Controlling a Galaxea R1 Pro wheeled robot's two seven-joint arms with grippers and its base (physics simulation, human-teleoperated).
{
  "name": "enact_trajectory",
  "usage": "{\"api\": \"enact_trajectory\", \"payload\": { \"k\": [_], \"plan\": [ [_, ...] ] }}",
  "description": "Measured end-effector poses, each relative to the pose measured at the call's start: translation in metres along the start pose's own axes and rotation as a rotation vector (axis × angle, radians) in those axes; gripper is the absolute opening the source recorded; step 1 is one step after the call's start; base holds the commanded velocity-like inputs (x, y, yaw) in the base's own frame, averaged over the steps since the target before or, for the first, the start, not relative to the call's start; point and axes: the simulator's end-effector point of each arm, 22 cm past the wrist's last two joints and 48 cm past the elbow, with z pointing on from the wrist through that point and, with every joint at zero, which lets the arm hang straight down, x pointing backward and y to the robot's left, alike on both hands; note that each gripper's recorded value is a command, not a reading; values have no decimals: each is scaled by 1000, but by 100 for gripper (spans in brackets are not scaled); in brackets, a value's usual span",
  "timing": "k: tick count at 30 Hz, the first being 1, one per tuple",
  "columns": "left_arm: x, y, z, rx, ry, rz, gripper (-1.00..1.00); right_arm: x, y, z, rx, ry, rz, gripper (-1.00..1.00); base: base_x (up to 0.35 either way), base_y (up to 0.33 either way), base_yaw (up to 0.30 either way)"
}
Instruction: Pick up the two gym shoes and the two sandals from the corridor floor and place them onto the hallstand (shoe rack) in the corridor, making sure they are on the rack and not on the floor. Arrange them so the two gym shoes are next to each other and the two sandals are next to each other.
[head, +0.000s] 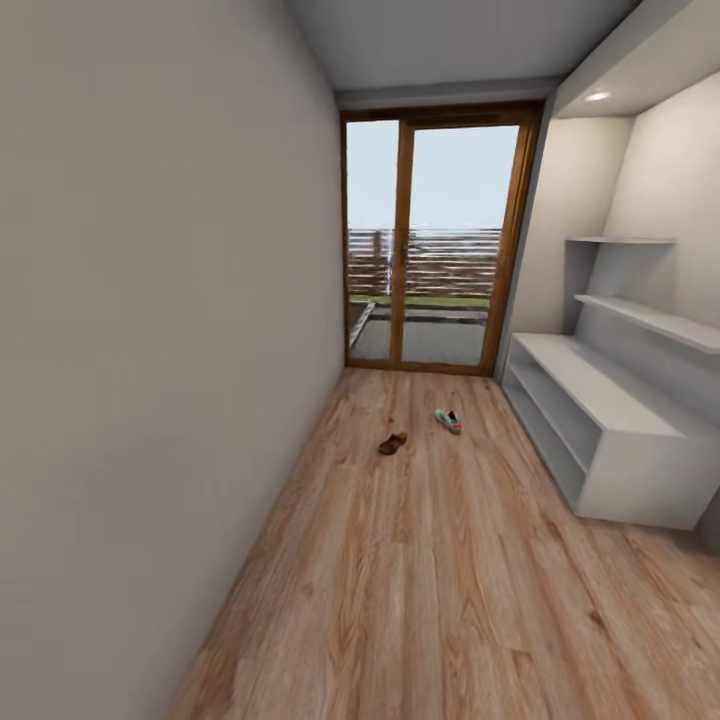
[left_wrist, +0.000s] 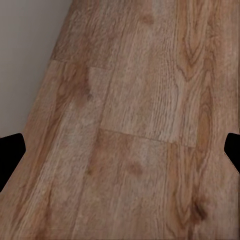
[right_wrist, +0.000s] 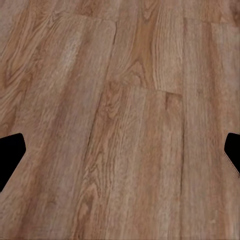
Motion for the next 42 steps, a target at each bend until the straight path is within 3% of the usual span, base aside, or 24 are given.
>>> {"api": "enact_trajectory", "payload": {
  "k": [42],
  "plan": [
    [2, 0, -1, 0, 3, 0, 100, 1, 0, 0, 1, 2, -1, 100, 299, -111, 0]
  ]
}}
